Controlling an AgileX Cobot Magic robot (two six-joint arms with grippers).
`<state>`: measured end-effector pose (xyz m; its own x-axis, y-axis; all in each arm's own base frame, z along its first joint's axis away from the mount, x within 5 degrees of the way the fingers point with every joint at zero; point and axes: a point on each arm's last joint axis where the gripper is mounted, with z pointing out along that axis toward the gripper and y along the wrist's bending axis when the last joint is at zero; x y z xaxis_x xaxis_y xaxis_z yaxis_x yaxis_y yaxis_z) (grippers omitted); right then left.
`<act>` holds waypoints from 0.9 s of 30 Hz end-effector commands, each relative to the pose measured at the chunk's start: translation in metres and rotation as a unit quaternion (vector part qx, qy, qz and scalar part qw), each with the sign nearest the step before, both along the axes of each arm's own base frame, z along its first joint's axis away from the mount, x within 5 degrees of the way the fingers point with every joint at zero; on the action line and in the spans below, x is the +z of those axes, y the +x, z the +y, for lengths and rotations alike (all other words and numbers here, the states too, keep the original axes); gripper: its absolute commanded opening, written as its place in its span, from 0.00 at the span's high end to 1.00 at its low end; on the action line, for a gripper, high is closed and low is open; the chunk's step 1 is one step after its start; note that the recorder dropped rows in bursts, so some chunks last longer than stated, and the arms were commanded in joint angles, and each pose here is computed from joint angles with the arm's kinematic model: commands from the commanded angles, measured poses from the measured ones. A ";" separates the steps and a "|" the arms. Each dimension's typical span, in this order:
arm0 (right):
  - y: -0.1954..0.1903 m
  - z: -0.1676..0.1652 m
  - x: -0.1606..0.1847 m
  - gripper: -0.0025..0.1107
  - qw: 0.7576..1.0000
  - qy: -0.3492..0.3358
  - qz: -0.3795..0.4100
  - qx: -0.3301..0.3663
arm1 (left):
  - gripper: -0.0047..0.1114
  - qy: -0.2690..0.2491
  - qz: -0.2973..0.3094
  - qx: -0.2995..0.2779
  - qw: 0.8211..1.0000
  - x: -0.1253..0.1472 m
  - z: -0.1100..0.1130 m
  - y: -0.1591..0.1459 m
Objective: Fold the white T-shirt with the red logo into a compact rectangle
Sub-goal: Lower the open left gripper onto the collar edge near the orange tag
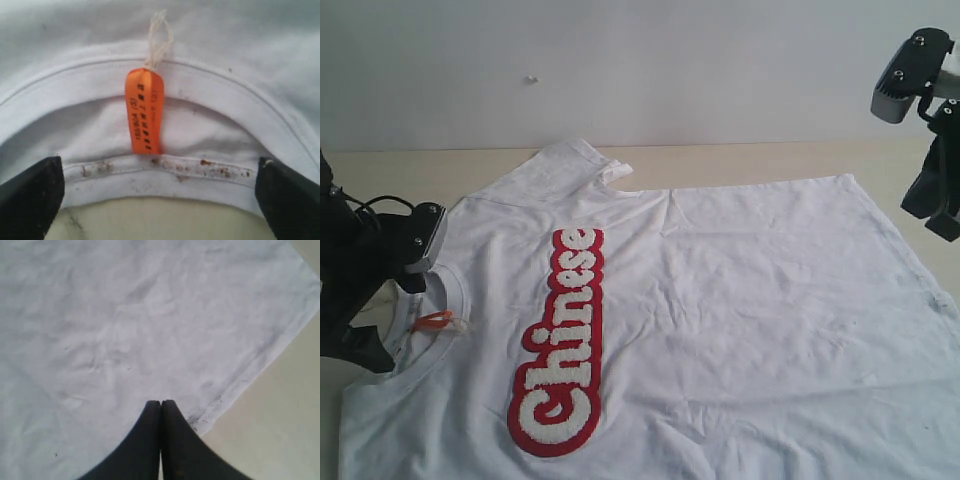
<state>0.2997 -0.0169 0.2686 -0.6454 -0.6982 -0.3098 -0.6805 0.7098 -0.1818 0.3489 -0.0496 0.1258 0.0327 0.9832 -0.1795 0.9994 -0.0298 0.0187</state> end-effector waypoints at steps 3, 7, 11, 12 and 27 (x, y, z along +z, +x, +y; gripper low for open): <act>0.005 0.000 -0.013 0.98 0.999 -0.001 0.031 0.021 | 0.06 -0.003 0.033 0.003 0.999 -0.012 -0.003 -0.001; 0.005 0.000 -0.015 0.98 0.999 -0.005 0.038 0.037 | 0.06 0.001 0.052 0.007 0.999 -0.024 -0.003 -0.001; 0.004 0.001 -0.016 0.98 0.998 -0.004 0.042 0.048 | 0.06 0.009 0.035 0.002 0.999 -0.024 -0.001 0.001; 0.004 0.002 -0.015 0.98 0.998 -0.002 0.042 0.048 | 0.06 0.012 0.027 0.001 1.000 -0.022 -0.001 0.002; 0.005 0.002 -0.015 0.98 0.997 -0.007 0.034 0.074 | 0.06 0.050 -0.020 -0.025 0.998 -0.016 0.006 0.009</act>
<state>0.3030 -0.0156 0.2519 -0.5756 -0.7783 -0.2510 -0.7766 0.6163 -0.1304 0.3544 -0.0465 0.1129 0.0571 0.9917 -0.1151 0.9983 -0.0560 0.0130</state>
